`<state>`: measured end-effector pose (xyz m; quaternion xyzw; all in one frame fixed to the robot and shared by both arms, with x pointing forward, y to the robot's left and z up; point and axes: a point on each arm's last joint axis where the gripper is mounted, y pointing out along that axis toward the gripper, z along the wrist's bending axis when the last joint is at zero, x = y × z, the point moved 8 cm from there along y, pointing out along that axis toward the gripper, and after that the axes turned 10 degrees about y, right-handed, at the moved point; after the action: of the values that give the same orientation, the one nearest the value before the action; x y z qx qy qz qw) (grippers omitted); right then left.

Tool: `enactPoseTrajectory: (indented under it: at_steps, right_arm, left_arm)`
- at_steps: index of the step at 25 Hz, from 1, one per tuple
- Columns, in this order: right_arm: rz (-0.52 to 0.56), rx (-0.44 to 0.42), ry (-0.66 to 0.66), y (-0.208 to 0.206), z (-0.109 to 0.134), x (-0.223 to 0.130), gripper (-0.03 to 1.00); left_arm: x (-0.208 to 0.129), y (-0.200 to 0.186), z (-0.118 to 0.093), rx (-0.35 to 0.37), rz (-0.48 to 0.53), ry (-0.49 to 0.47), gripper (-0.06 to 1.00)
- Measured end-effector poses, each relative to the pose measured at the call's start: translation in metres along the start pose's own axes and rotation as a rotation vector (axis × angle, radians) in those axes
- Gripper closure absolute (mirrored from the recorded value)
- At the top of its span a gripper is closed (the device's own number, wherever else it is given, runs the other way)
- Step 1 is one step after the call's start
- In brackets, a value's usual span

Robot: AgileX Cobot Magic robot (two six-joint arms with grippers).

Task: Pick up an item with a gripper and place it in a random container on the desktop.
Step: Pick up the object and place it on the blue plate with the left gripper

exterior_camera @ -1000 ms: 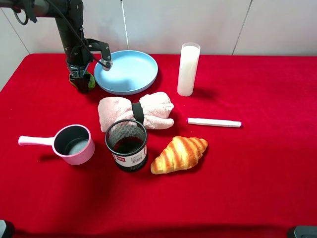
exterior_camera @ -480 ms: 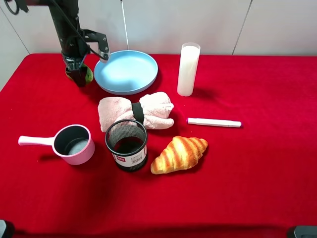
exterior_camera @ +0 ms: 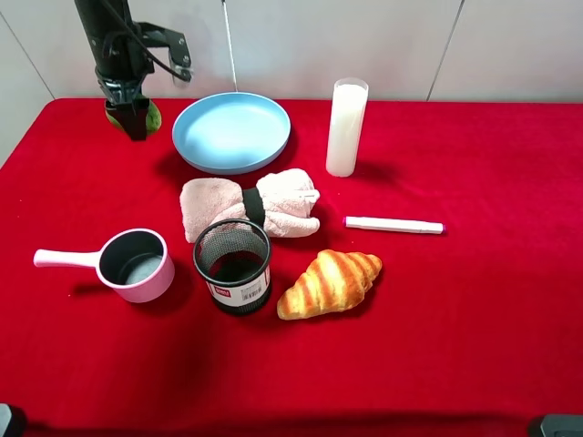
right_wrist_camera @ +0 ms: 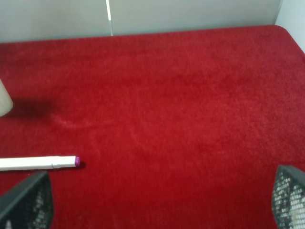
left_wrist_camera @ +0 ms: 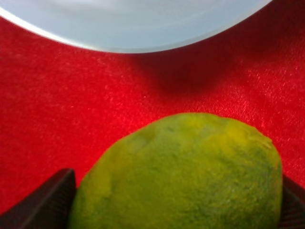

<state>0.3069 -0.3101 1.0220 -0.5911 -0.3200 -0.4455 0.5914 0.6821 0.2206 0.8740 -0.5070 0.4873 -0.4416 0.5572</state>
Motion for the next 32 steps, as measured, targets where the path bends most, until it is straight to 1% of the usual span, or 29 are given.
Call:
enactPoseTrajectory:
  at_steps: [8,16,24,28,32]
  right_arm:
    - [0.000,0.000,0.000,0.000,0.000,0.000,0.28]
    - [0.000,0.000,0.000,0.000,0.000,0.000,0.28]
    - [0.000,0.000,0.000,0.000,0.000,0.000,0.28]
    - [0.000,0.000,0.000,0.000,0.000,0.000,0.28]
    - [0.000,0.000,0.000,0.000,0.000,0.000,0.28]
  left_arm:
    - [0.004,-0.018,0.000,0.032,-0.030,-0.066,0.22]
    - [0.030,-0.021,-0.008,0.045,-0.037,-0.098,0.22]
    - [0.067,-0.028,0.010,0.208,-0.143,-0.144,0.22]
    - [0.080,-0.032,0.018,0.265,-0.200,-0.170,0.22]
    - [0.087,-0.035,0.024,0.294,-0.251,-0.206,0.22]
